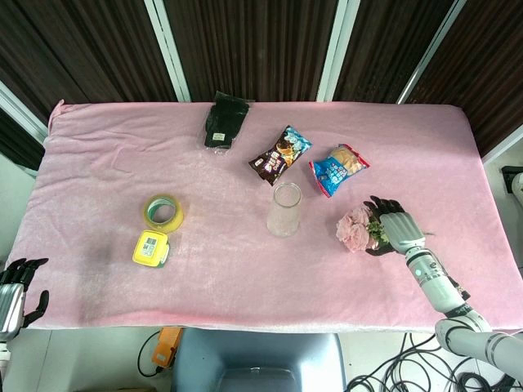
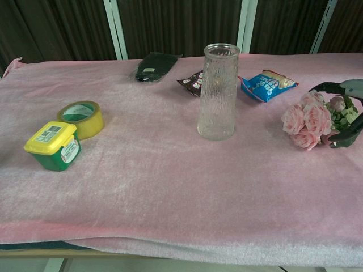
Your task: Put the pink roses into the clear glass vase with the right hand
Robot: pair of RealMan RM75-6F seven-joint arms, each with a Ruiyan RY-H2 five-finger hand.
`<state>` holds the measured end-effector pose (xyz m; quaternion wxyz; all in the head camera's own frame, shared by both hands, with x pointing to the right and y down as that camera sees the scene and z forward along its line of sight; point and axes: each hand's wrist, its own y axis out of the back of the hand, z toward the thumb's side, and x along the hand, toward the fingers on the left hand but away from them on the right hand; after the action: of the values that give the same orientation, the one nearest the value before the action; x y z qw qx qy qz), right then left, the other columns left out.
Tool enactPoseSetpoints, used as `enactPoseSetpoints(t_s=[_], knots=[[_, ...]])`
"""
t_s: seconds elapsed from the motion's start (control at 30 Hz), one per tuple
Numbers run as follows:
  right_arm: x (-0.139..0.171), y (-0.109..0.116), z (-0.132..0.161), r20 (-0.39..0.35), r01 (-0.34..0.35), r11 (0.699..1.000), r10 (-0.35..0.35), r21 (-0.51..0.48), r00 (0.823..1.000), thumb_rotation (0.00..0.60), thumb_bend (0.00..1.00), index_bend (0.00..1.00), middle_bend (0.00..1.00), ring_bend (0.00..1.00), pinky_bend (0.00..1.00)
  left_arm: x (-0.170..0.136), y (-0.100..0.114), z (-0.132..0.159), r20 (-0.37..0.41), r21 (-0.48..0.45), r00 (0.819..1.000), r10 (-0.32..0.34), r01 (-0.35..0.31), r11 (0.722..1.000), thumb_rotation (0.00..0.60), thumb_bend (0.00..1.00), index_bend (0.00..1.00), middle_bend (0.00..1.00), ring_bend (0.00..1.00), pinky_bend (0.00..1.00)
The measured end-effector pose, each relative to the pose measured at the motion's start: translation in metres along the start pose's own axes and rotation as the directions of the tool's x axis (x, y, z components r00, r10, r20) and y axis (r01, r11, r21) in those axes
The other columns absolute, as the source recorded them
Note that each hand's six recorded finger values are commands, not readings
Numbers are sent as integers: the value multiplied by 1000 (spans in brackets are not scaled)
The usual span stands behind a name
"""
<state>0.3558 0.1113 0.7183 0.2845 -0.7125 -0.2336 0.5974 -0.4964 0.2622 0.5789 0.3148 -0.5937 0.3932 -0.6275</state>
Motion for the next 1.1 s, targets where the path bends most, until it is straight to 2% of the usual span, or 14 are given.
enactPoseSetpoints(t_s=[0.47, 0.57, 0.67, 0.77, 0.93, 1.03, 1.1], knots=[[4, -7, -14, 49, -1, 1000, 1, 5, 999, 600, 252, 0, 52, 28, 150, 7, -3, 10, 57, -1, 998, -10, 10, 1000, 600, 462, 222, 242, 143, 251], [-2, -8, -14, 55, 4, 1000, -4, 5, 998, 600, 252, 0, 72, 51, 278, 7, -4, 10, 56, -2, 998, -11, 11, 1000, 600, 463, 224, 242, 144, 251], [-10, -10, -12, 58, 13, 1000, -13, -2, 998, 600, 252, 27, 177, 151, 429, 5, -5, 8, 49, -2, 999, -19, 19, 1000, 600, 463, 226, 243, 144, 251], [-19, -14, -10, 61, 24, 1000, -23, -4, 998, 600, 252, 99, 265, 286, 553, 4, -4, 4, 36, -2, 999, -16, 16, 1000, 600, 463, 226, 243, 144, 251], [-36, -22, -5, 68, 27, 1000, -27, 3, 997, 600, 252, 321, 388, 449, 705, -1, 0, -5, 3, -5, 1000, -2, 2, 1000, 600, 463, 227, 243, 143, 250], [-42, -29, -2, 74, 28, 1000, -28, 12, 997, 600, 259, 490, 508, 572, 830, -2, 2, -8, -8, -7, 1000, 5, -5, 1000, 600, 463, 228, 245, 147, 251], [-44, -32, -1, 81, 39, 999, -41, 21, 996, 600, 320, 646, 621, 676, 933, -3, 2, -10, -11, -10, 1000, 6, -6, 1000, 600, 462, 228, 247, 150, 250]])
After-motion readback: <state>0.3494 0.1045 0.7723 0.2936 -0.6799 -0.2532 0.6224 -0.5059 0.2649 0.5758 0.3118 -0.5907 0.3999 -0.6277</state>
